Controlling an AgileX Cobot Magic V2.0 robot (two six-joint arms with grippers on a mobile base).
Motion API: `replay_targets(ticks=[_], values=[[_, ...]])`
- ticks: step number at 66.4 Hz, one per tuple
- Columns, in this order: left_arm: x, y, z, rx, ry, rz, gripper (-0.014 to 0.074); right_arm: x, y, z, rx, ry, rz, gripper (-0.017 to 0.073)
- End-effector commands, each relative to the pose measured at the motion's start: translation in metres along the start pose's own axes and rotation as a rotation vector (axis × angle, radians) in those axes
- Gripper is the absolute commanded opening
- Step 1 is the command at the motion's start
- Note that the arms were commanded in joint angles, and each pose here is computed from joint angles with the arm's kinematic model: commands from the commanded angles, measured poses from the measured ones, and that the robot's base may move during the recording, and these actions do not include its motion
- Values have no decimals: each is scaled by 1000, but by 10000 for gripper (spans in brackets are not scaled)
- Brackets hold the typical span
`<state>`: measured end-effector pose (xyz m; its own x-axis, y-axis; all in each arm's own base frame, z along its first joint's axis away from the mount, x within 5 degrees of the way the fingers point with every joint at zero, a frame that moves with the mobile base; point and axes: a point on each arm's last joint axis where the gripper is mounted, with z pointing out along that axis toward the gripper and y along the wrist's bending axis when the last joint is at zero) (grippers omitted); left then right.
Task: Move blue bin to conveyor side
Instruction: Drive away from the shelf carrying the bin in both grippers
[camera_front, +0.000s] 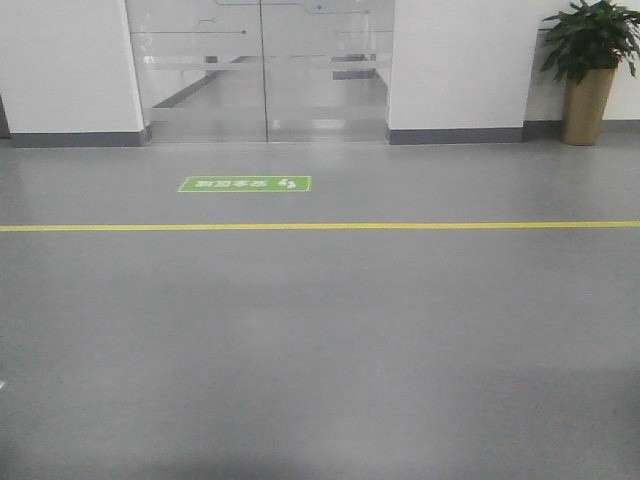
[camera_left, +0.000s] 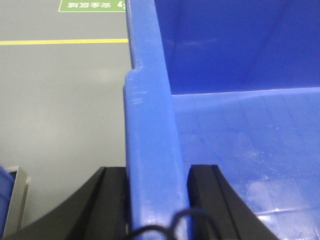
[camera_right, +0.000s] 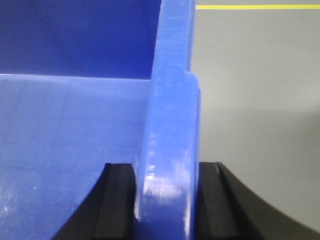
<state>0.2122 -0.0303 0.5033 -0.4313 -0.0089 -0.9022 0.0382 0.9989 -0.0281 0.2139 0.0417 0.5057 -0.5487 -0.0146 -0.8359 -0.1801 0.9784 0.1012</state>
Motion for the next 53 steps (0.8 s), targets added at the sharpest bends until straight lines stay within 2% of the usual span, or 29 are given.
replay_targets(ticks=[1,53], values=[[-13,2,-14,-4,-144,28,-20,-12,-3,-15,34,-146,-33,-78],[-13,2,-14,-4,-144,28,-20,-12,-3,-15,34,-150,-33,-78]])
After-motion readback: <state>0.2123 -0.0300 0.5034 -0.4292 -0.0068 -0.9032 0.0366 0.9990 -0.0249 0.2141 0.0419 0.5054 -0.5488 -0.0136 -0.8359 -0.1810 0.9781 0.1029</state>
